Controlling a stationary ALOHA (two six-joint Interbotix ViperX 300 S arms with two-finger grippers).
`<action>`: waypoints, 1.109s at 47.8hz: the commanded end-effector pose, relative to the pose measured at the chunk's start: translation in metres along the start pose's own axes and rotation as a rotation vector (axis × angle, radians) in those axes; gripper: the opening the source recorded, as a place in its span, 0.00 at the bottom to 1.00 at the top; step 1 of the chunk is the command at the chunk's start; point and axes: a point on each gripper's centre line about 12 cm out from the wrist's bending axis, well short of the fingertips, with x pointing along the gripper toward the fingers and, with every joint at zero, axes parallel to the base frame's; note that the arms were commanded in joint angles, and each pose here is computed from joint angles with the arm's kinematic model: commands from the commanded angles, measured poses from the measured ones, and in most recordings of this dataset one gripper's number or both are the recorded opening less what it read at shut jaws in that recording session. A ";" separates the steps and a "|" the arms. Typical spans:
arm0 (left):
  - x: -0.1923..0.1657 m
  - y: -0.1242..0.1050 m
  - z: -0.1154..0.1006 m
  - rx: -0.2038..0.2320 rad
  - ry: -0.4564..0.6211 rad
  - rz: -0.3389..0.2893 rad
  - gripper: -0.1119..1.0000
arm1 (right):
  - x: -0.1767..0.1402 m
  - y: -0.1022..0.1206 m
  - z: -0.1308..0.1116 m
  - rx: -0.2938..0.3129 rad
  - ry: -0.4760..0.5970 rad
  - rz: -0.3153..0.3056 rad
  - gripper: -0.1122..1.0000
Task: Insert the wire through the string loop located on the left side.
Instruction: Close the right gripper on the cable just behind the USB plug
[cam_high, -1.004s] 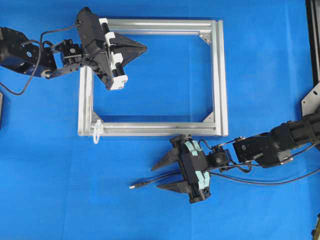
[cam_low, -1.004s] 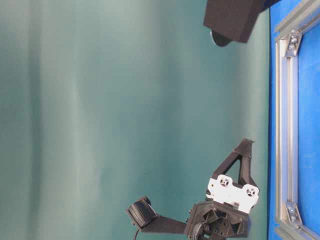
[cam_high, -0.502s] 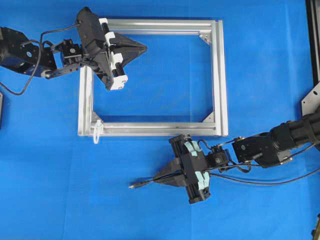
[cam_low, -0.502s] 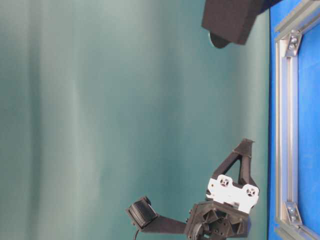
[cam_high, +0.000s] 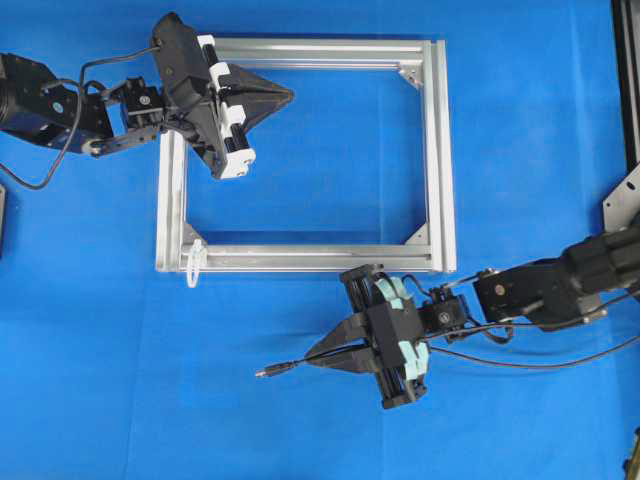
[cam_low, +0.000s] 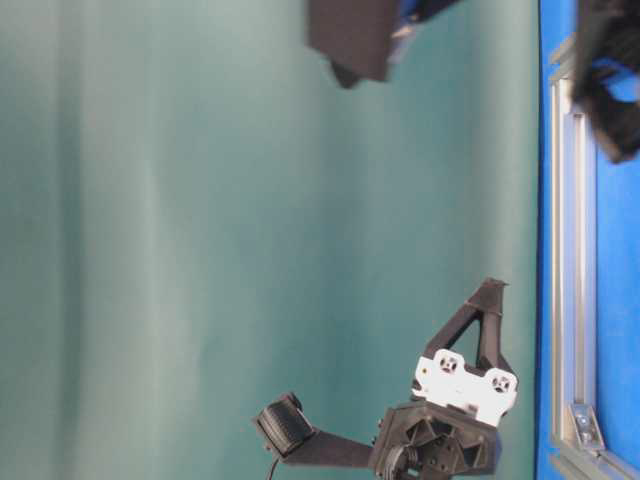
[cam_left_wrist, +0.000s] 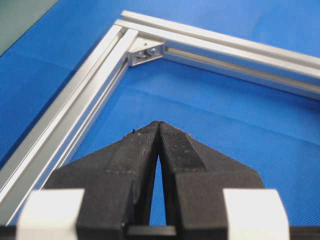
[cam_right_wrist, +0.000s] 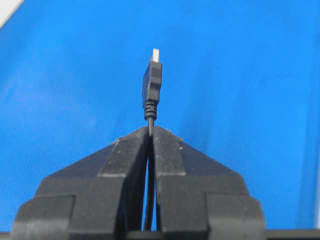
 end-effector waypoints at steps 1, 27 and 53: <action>-0.002 0.000 0.014 -0.001 -0.043 -0.001 0.10 | -0.010 0.004 0.028 -0.014 -0.050 0.008 0.01; -0.002 0.000 0.014 -0.001 -0.043 -0.001 0.10 | -0.016 0.005 0.038 -0.028 -0.040 0.003 0.01; -0.002 0.000 0.014 0.001 -0.040 -0.001 0.10 | -0.016 0.005 0.039 -0.028 -0.043 0.004 0.01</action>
